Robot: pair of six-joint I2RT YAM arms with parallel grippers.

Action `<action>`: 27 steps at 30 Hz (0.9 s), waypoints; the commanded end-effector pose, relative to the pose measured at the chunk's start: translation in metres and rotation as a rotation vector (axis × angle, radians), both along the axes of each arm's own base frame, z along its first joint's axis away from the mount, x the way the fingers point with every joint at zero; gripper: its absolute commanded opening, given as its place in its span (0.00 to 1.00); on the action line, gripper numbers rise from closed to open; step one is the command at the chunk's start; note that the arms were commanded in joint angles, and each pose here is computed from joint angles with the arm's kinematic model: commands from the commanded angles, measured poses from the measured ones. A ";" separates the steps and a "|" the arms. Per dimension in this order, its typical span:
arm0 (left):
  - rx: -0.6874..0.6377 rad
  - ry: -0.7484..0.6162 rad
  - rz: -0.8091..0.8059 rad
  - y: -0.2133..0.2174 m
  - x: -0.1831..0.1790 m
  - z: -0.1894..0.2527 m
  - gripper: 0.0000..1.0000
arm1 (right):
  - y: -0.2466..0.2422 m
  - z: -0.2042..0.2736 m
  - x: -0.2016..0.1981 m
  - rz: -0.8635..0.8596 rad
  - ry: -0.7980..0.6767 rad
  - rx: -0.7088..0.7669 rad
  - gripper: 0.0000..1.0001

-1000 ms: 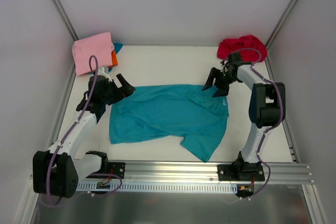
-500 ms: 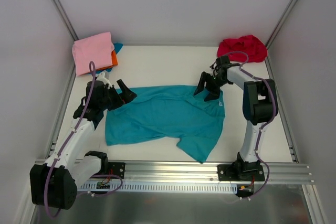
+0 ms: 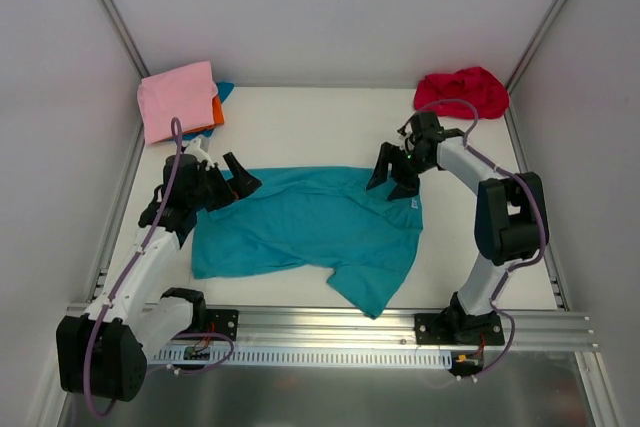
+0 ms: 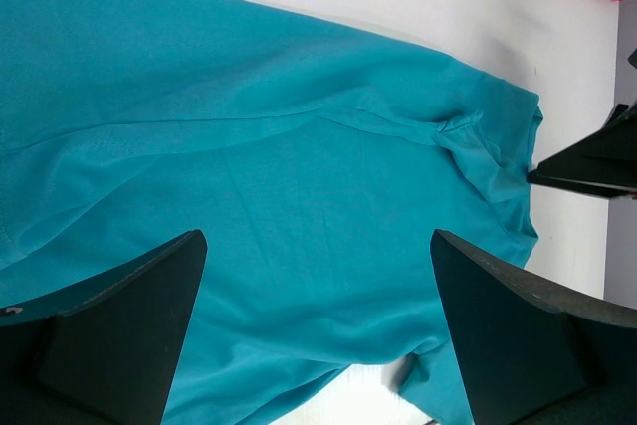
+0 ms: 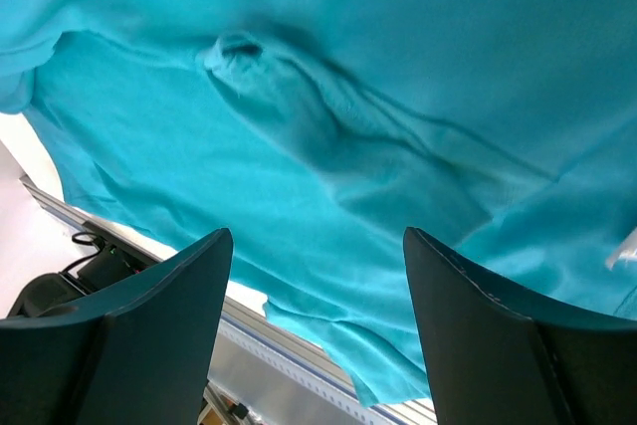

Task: Fold and stack the t-shirts
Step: Fold the flattened tshirt in 1/3 of the way

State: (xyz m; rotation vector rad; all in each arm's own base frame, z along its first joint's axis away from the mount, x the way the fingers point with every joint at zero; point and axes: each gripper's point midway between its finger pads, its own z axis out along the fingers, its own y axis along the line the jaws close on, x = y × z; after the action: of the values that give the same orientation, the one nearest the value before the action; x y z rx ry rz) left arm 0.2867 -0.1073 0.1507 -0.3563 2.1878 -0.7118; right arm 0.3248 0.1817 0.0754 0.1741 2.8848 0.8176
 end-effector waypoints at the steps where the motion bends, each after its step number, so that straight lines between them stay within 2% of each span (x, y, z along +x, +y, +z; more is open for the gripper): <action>1: -0.006 -0.020 -0.029 -0.004 -0.005 0.005 0.99 | 0.002 0.015 -0.019 0.005 -0.011 -0.007 0.74; 4: -0.007 -0.017 -0.030 -0.004 -0.006 0.004 0.99 | 0.007 0.009 -0.033 0.024 -0.008 -0.010 0.75; 9: -0.013 -0.019 -0.039 -0.005 -0.010 0.006 0.99 | 0.001 0.004 -0.030 0.014 -0.017 -0.057 0.74; 12: 0.003 -0.021 -0.041 -0.003 -0.013 0.006 0.99 | -0.014 0.002 -0.029 -0.001 -0.028 -0.131 0.74; 18: 0.014 -0.020 -0.039 -0.001 -0.015 0.004 0.99 | -0.041 -0.009 -0.025 -0.074 -0.030 -0.189 0.74; 22: 0.018 -0.017 -0.040 -0.001 -0.014 0.002 0.99 | -0.044 -0.016 -0.022 -0.083 -0.015 -0.183 0.72; 27: 0.020 -0.020 -0.043 -0.001 -0.013 0.003 0.99 | -0.038 -0.022 -0.016 -0.089 -0.008 -0.156 0.66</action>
State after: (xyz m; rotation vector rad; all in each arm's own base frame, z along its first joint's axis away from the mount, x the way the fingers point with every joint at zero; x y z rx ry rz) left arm 0.2749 -0.1061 0.1534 -0.3306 2.1852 -0.7083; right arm 0.3009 0.1406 0.0512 0.2817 2.9221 0.5579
